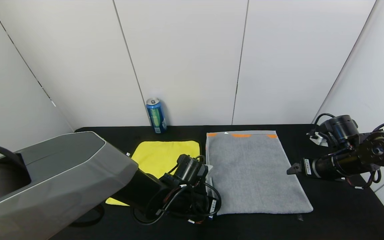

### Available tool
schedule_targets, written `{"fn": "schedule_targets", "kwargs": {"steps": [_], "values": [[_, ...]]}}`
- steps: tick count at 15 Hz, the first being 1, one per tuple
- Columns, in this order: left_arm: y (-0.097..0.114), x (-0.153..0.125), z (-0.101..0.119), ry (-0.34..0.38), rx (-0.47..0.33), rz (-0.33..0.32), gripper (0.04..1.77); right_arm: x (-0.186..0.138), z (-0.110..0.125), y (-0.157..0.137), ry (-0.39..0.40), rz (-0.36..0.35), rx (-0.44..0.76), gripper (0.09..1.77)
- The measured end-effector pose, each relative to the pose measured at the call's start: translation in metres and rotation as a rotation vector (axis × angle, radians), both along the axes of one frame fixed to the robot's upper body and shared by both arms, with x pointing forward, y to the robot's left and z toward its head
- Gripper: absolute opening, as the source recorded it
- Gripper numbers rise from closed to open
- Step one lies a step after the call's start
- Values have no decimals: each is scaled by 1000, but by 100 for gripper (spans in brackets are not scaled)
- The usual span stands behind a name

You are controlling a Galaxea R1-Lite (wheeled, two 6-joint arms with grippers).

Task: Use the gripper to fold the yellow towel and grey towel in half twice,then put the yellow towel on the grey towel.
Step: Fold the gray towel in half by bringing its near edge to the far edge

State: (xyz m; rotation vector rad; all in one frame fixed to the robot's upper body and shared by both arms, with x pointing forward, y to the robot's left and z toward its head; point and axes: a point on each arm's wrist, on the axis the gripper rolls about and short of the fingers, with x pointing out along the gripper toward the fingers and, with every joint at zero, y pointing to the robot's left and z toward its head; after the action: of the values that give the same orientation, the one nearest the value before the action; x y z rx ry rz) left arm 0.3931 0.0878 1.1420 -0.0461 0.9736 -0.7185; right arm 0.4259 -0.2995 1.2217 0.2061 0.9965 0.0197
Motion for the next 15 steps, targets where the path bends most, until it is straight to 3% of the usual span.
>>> {"fn": "schedule_targets", "kwargs": {"steps": [8, 15], "values": [[0, 0, 0, 1, 0, 2, 10, 0, -12, -3, 54, -47, 20, 171], [0, 0, 0, 3, 0, 4, 10, -25, -20, 3, 117, -71, 76, 171]]}}
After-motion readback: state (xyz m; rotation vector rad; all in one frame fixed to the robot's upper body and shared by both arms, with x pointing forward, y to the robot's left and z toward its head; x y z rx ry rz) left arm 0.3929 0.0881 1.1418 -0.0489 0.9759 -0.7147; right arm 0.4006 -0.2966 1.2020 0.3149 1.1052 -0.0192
